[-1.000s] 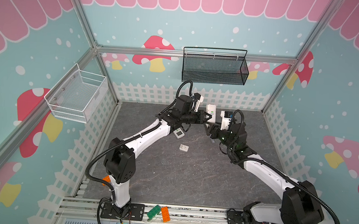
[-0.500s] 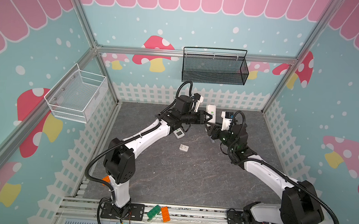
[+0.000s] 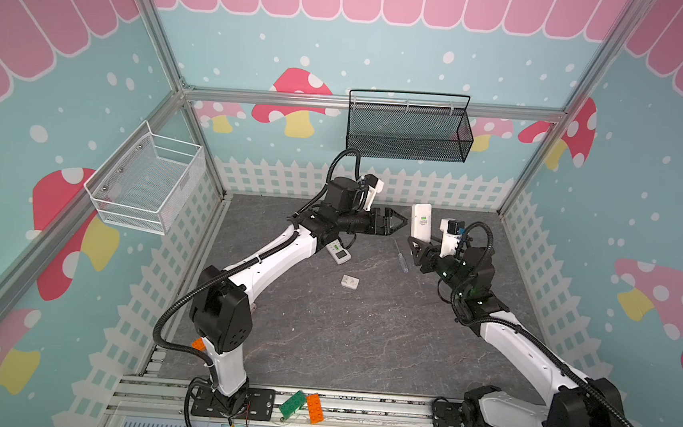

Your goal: Unload the batteries from the remote control

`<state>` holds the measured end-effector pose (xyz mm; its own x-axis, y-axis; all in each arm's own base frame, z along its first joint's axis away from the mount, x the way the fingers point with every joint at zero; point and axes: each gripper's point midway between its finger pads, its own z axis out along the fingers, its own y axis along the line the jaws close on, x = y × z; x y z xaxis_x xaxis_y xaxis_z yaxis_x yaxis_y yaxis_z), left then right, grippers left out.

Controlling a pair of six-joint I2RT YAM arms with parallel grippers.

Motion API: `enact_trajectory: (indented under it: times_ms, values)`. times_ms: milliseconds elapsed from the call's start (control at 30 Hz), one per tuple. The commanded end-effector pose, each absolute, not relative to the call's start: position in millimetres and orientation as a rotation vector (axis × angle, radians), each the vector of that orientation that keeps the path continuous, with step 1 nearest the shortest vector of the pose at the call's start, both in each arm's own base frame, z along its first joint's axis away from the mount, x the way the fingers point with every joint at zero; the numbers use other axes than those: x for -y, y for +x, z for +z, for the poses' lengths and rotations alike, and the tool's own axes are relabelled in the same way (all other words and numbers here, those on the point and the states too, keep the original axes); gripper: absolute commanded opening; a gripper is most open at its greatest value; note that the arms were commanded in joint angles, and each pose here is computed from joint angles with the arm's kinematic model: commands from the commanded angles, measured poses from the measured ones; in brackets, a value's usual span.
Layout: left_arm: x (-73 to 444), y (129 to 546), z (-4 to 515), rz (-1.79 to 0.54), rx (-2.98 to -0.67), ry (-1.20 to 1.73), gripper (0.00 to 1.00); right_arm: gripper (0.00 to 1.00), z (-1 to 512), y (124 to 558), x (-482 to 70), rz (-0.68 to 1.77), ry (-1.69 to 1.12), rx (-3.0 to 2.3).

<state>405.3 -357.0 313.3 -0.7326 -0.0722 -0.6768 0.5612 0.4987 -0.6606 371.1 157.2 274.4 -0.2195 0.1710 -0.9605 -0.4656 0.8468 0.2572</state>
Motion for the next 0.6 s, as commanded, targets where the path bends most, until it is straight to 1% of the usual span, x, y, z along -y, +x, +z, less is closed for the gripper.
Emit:
enact_trajectory:
  times_ms: [0, 133, 267, 400, 567]
  values:
    - [329, 399, 354, -1.199, -2.001, 0.489, 1.0, 0.26, 281, 360, -152, 0.448, -0.396, -1.639]
    - [300, 401, 353, -1.102, -2.023, 0.532, 1.0, 0.27, 276, 349, -152, 0.345, -0.544, -1.596]
    - [263, 407, 341, -1.05, -2.085, 0.483, 1.0, 0.27, 269, 338, -161, 0.3, -0.711, -1.576]
    - [245, 400, 328, -0.985, -2.135, 0.523, 1.0, 0.26, 264, 333, -163, 0.251, -0.808, -1.553]
    - [237, 386, 317, -1.044, -2.172, 0.561, 1.0, 0.26, 260, 321, -166, 0.212, -0.918, -1.498]
